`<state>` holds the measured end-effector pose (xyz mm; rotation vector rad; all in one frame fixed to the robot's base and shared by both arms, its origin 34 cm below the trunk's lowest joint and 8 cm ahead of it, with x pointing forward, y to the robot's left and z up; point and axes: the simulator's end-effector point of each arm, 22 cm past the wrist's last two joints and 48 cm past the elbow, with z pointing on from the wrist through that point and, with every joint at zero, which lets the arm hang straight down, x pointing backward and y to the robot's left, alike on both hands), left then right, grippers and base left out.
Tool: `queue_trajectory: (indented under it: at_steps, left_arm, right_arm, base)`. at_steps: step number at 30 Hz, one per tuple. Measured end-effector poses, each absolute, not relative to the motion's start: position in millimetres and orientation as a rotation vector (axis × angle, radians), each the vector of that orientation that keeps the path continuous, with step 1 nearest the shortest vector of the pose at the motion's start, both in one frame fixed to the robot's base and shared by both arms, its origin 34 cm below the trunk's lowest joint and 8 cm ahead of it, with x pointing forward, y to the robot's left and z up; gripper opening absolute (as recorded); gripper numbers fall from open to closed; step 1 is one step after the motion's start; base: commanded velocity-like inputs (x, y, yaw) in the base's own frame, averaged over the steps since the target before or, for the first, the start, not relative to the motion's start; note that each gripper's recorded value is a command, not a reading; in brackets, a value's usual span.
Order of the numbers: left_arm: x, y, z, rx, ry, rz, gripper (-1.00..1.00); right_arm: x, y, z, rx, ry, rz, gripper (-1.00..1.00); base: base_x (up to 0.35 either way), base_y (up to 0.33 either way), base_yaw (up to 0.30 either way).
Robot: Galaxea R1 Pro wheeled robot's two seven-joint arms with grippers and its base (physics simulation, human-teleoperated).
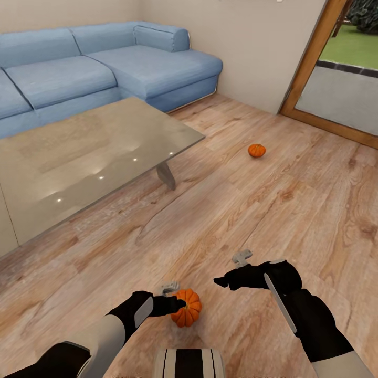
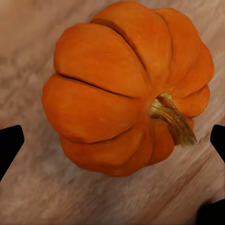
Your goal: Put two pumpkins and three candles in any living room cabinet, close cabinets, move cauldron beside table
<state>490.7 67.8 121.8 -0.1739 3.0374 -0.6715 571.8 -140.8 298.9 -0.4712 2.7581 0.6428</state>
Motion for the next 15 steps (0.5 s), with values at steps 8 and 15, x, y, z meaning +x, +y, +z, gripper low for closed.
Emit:
queue_trajectory:
  at_steps: [8,15]
  left_arm:
    - [479,68,108,-0.184,3.066,-0.675,1.0]
    - [477,68,103,-0.19,3.072,-0.677,1.0]
  right_arm:
    - [565,-141,282,-0.465,2.789,0.655,1.0]
    - [563,-141,276,-0.462,2.8,0.659,1.0]
  base:
    - [0.0,0.0,0.0]
    - [0.0,0.0,0.0]
